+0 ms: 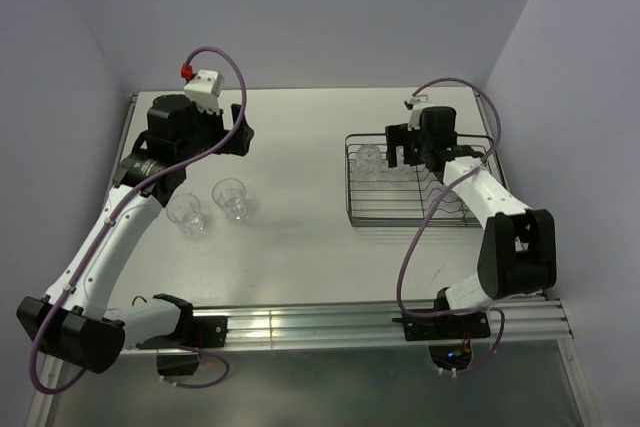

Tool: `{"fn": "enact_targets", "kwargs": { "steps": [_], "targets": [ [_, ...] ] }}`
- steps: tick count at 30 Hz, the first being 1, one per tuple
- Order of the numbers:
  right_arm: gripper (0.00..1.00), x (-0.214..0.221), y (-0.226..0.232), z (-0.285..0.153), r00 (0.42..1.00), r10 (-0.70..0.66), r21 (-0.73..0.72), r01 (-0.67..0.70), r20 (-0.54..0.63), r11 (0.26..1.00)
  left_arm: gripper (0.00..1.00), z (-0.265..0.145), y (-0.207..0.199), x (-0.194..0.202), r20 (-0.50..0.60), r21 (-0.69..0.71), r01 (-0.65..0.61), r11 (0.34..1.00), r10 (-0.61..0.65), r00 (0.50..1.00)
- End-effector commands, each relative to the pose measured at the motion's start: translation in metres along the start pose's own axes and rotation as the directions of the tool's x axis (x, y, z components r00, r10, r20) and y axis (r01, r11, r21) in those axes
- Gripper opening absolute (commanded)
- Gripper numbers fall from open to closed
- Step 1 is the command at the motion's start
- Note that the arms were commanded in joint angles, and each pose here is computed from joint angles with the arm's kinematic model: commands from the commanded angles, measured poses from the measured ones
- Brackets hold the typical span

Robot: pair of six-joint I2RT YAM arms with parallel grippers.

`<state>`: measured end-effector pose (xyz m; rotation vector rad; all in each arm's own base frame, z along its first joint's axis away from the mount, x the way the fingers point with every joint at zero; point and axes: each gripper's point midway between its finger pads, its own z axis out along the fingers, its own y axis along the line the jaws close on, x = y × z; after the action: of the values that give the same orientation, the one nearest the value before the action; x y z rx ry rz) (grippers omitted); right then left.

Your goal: Load the cups into the dish rack

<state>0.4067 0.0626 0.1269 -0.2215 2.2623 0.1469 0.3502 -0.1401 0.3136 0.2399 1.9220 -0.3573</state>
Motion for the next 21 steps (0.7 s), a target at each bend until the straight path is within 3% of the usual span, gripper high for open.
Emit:
{"fn": "enact_targets", "kwargs": {
  "steps": [1,8,13,17,21],
  "targets": [
    [1.00,-0.042,0.005,-0.037,0.993,-0.009,-0.012,0.011,0.121,1.000,0.99,-0.013,-0.002,-0.007,0.011,0.036,-0.019,0.999,0.018,1.000],
    [1.00,-0.085,0.005,-0.093,0.969,-0.053,0.017,0.051,0.243,0.999,0.99,-0.031,-0.007,0.030,-0.137,0.151,-0.088,0.985,0.109,0.985],
    [1.00,-0.104,0.017,-0.121,0.956,-0.044,-0.037,0.057,0.288,0.998,0.98,-0.040,-0.003,0.099,-0.406,0.248,-0.128,0.960,0.223,0.886],
    [1.00,-0.116,0.026,-0.135,0.955,-0.033,-0.079,0.059,0.295,0.995,0.97,-0.048,0.004,0.128,-0.468,0.280,-0.171,0.945,0.289,0.835],
    [1.00,-0.115,0.030,-0.134,0.962,-0.026,-0.100,0.055,0.273,0.993,0.89,-0.041,0.020,0.151,-0.555,0.271,-0.212,0.939,0.332,0.763]
  ]
}}
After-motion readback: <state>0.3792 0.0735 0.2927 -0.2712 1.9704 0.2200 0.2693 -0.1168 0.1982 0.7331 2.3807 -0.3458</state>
